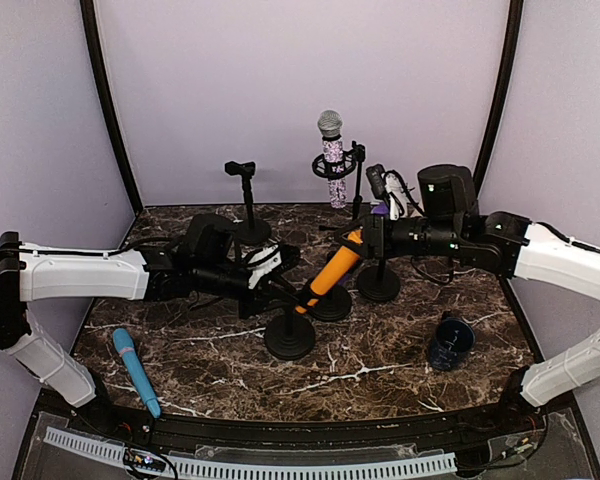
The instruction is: Remove the microphone from the stand
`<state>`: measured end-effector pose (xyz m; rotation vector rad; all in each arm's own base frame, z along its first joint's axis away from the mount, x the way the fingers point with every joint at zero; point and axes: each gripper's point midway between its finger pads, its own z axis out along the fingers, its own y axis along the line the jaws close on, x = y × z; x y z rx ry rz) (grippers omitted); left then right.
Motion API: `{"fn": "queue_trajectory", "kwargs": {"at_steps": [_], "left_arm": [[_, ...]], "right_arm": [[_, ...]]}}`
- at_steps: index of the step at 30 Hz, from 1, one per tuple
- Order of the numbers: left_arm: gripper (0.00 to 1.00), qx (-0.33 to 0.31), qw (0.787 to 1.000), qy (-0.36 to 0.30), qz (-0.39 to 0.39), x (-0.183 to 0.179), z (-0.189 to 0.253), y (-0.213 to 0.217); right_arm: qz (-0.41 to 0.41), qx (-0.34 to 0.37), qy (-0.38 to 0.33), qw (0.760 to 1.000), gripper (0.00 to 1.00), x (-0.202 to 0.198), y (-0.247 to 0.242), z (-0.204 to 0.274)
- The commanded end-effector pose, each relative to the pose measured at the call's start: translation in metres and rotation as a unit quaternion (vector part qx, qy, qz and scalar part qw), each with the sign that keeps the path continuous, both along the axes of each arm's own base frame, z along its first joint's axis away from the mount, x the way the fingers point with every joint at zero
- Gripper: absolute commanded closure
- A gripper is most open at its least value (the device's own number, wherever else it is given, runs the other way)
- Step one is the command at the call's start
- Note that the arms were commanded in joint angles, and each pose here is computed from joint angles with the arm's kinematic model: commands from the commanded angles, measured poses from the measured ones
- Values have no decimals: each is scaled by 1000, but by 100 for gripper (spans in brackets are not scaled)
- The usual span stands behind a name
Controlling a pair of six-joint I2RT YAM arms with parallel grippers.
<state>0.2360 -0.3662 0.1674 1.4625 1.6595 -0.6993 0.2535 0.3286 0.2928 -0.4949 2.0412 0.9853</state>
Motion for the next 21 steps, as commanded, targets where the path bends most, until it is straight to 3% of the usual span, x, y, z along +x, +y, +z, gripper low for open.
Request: {"fn": "queue_trajectory", "kwargs": {"at_steps": [1,14,21], "left_arm": [[100,127,990,56,27,-9,-69,41],[100,128,990,55,27,-8,-69,41],[100,130,990,55,27,-8,-70,42]], "right_arm": [[-1,130,-111,985,69,-1,-13,105],[130,110,-140,975,69,-28,16,97],[104,101,-161,976,68,-24,6,110]]}}
